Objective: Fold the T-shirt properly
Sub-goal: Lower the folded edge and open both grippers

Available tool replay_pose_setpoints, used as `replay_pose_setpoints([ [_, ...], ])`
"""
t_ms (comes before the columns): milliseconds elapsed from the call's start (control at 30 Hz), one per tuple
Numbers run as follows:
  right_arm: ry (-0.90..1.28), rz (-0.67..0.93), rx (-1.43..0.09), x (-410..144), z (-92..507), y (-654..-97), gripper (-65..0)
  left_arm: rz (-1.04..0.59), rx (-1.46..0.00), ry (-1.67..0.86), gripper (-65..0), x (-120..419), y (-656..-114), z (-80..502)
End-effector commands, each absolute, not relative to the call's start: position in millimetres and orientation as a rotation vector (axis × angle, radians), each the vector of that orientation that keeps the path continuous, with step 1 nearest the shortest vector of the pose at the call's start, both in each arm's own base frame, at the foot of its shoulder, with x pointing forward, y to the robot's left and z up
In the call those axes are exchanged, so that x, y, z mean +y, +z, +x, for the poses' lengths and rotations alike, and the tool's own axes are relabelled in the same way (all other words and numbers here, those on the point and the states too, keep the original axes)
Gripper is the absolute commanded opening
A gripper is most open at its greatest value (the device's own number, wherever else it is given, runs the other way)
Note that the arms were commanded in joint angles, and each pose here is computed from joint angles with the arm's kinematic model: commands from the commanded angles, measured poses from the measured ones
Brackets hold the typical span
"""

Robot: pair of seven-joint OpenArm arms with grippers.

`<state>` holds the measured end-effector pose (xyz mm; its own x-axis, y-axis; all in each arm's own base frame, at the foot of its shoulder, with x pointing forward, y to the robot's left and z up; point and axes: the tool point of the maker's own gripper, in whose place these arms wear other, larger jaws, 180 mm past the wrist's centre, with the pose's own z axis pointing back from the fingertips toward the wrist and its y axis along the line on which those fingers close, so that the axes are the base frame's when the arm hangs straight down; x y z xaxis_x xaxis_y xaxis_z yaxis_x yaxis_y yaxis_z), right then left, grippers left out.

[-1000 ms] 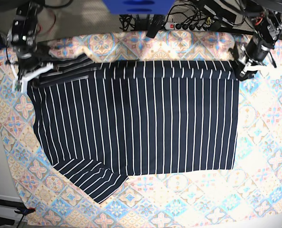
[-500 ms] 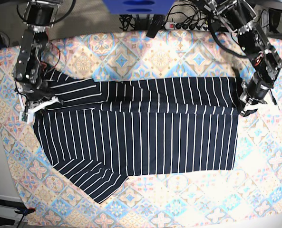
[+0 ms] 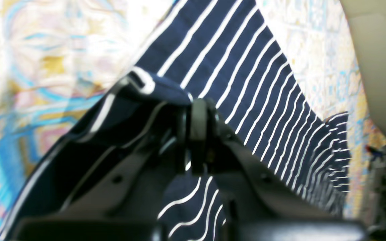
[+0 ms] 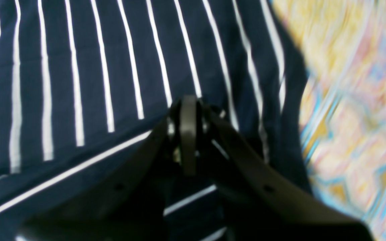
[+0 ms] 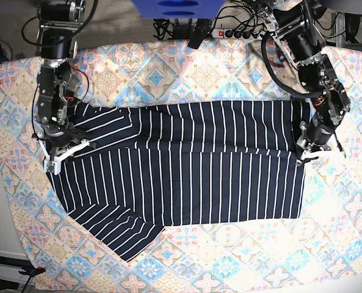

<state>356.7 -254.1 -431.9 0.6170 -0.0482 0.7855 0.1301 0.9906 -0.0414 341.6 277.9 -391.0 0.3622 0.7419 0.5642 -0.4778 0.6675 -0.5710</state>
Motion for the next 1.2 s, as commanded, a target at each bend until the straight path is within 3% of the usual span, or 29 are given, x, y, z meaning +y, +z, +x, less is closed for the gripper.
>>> replay_pose_setpoints([
  [0, -0.079, -0.12, -0.966, -258, 374, -415, -64.3, -0.322, -0.959, 0.781, -65.0, 283, -376, 351],
  [333, -0.033, -0.149, -1.027, -257, 390, -417, -61.7, -0.294, -0.965, 0.728, -63.5, 274, -377, 357],
  [467, -0.026, -0.155, -1.055, -256, 387, -409, -48.4, -0.257, -0.928, 0.723, -45.7, 277, -390, 342],
  [567, -0.012, -0.156, -1.081, -253, 384, -399, -37.8, -0.251, -0.901, 0.728, -36.8, 277, -400, 330],
  [700, 0.019, -0.169, -1.099, -252, 371, -392, -31.4, -0.238, -0.867, 0.733, -36.4, 277, -412, 312],
  [1167, 0.097, -0.204, -0.996, -263, 302, -417, -31.3, -0.385, -0.799, 0.941, -36.4, 274, -432, 233],
])
